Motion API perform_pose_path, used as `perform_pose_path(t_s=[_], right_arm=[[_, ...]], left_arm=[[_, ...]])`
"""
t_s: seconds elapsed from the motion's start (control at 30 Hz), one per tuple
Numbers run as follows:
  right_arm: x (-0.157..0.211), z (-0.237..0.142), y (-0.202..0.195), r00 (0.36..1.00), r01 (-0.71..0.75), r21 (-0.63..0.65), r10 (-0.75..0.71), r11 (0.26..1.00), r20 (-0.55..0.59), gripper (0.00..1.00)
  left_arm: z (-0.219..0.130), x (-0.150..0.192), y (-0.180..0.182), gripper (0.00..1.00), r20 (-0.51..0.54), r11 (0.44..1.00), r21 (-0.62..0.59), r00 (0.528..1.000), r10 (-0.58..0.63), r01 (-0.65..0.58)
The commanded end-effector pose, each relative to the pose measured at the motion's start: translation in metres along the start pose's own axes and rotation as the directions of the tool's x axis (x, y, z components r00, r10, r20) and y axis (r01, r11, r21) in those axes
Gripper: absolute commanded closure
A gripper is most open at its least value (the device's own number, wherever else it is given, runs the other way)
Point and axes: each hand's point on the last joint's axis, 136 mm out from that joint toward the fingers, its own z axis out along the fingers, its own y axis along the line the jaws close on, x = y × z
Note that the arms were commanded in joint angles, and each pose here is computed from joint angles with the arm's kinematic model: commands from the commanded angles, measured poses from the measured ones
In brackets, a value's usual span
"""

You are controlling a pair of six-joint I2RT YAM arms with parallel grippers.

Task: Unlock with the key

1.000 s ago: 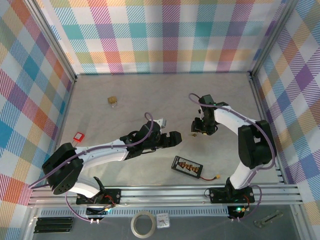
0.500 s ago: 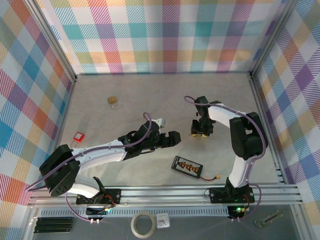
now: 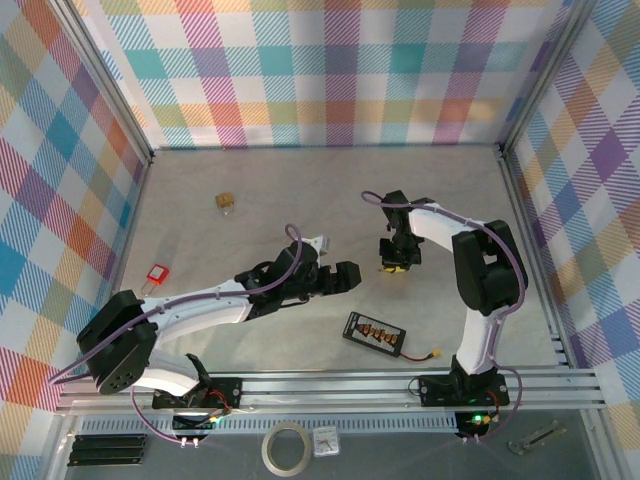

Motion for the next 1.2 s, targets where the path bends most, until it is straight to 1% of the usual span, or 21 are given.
perform_pose_path(t_s=[0.0,0.17,0.33,0.47,0.6,0.8,0.9,1.03,1.1,1.17], right_arm=[[0.01,0.021,-0.004,0.999,-0.003,0.032,0.005,0.999,-0.053,0.88],[0.012,0.013,-0.005,0.999,-0.016,0.03,0.017,0.999,-0.036,1.0],[0.013,-0.006,-0.004,0.999,-0.036,0.007,0.036,0.999,0.013,1.0],[0.012,-0.034,0.002,0.994,-0.053,-0.054,0.058,0.997,0.091,1.0],[0.01,-0.081,0.015,0.973,-0.05,-0.18,0.089,0.982,0.213,1.0],[0.022,-0.148,0.027,0.936,-0.025,-0.329,0.138,0.944,0.324,1.0],[0.031,-0.17,0.036,0.928,-0.007,-0.41,0.159,0.912,0.338,1.0],[0.04,-0.182,0.048,0.932,0.007,-0.498,0.175,0.867,0.318,1.0],[0.043,-0.184,0.052,0.935,0.01,-0.524,0.178,0.851,0.307,1.0],[0.046,-0.186,0.056,0.939,0.013,-0.548,0.178,0.836,0.294,1.0]], left_arm=[[-0.006,0.006,0.002,0.1,-0.007,1.0,-0.01,1.0,0.026,-0.026],[-0.008,0.005,0.003,0.1,-0.001,0.999,-0.018,1.0,0.031,-0.031],[-0.009,0.005,0.004,0.1,0.001,0.999,-0.021,1.0,0.032,-0.031],[-0.006,0.003,-0.001,0.1,0.004,1.0,-0.005,1.0,0.027,-0.027],[0.001,-0.004,-0.021,0.1,0.008,0.998,0.067,1.0,0.009,-0.01],[0.008,-0.022,-0.061,0.1,0.037,0.972,0.23,0.997,-0.067,0.056],[0.008,-0.034,-0.078,0.11,0.069,0.949,0.301,0.991,-0.115,0.089],[0.007,-0.047,-0.093,0.14,0.107,0.92,0.377,0.982,-0.156,0.106],[0.01,-0.05,-0.093,0.16,0.115,0.917,0.38,0.978,-0.172,0.116],[0.013,-0.053,-0.094,0.2,0.127,0.913,0.389,0.975,-0.183,0.121]])
